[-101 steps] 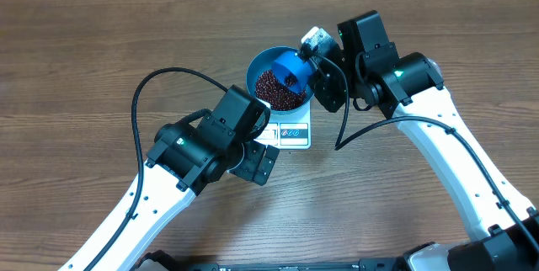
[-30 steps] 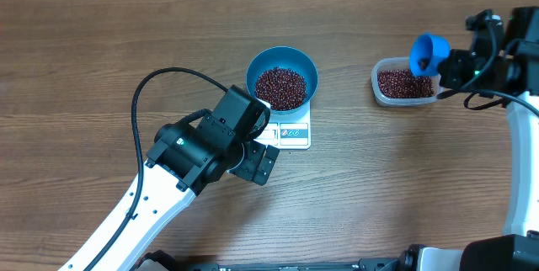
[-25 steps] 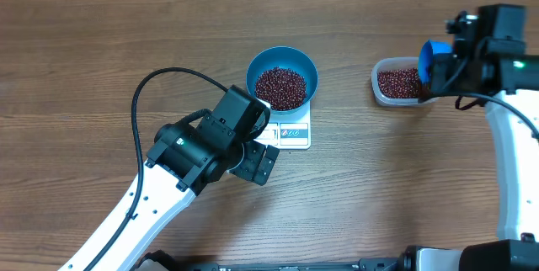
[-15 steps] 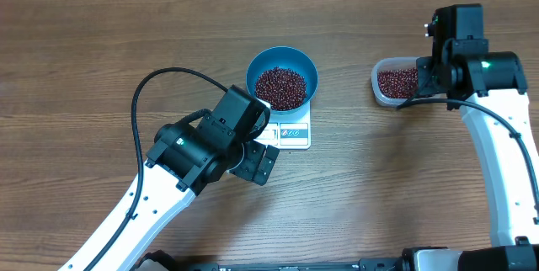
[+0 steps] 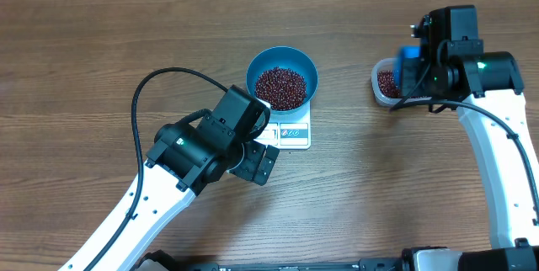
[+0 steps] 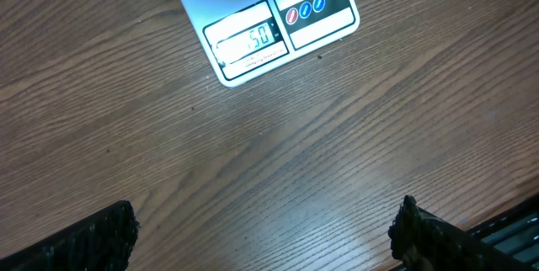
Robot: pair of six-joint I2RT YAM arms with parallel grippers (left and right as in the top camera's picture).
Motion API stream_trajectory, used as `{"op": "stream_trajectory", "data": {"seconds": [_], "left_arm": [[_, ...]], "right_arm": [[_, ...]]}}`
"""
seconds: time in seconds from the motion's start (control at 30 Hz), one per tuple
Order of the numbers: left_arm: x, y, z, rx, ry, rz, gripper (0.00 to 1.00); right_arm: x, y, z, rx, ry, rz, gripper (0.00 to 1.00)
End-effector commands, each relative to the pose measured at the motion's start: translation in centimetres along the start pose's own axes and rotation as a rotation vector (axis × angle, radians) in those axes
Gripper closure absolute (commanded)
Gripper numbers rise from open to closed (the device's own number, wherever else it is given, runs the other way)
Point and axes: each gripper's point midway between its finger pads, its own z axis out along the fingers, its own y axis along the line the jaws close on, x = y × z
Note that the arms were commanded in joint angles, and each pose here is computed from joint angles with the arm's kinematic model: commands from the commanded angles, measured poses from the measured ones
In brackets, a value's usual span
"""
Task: Scoop item into bowl and weigh 150g on scale
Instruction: 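Lower the blue scoop onto the table right of the scale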
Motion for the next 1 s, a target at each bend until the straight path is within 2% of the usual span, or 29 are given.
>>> {"op": "stream_trajectory", "data": {"seconds": [0.0, 0.13, 0.2, 0.5, 0.6, 0.97], "left_arm": [[-0.3, 0.0, -0.7, 0.011, -0.024, -0.02, 0.0], [-0.3, 0.0, -0.7, 0.011, -0.024, -0.02, 0.0], [-0.3, 0.0, -0.7, 0.011, -0.024, -0.02, 0.0], [-0.3, 0.0, -0.7, 0.012, -0.024, -0.02, 0.01], [-0.3, 0.0, -0.7, 0.011, -0.024, -0.02, 0.0], [-0.3, 0.0, -0.7, 0.011, -0.024, -0.02, 0.01]], "right_arm": [[0.0, 5.9, -4.5, -0.357, -0.076, -0.01, 0.96], [2.1, 6.4, -7.5, -0.42, -0.072, -0.018, 0.96], [3.9, 7.5, -7.8, -0.519, -0.014, -0.06, 0.96], [12.7, 7.4, -1.5, -0.711, 0.278, 0.153, 0.96], [13.7, 7.9, -1.2, -0.803, 0.272, 0.151, 0.96], [13.5, 7.6, 3.5, -0.785, 0.244, 0.232, 0.96]]}}
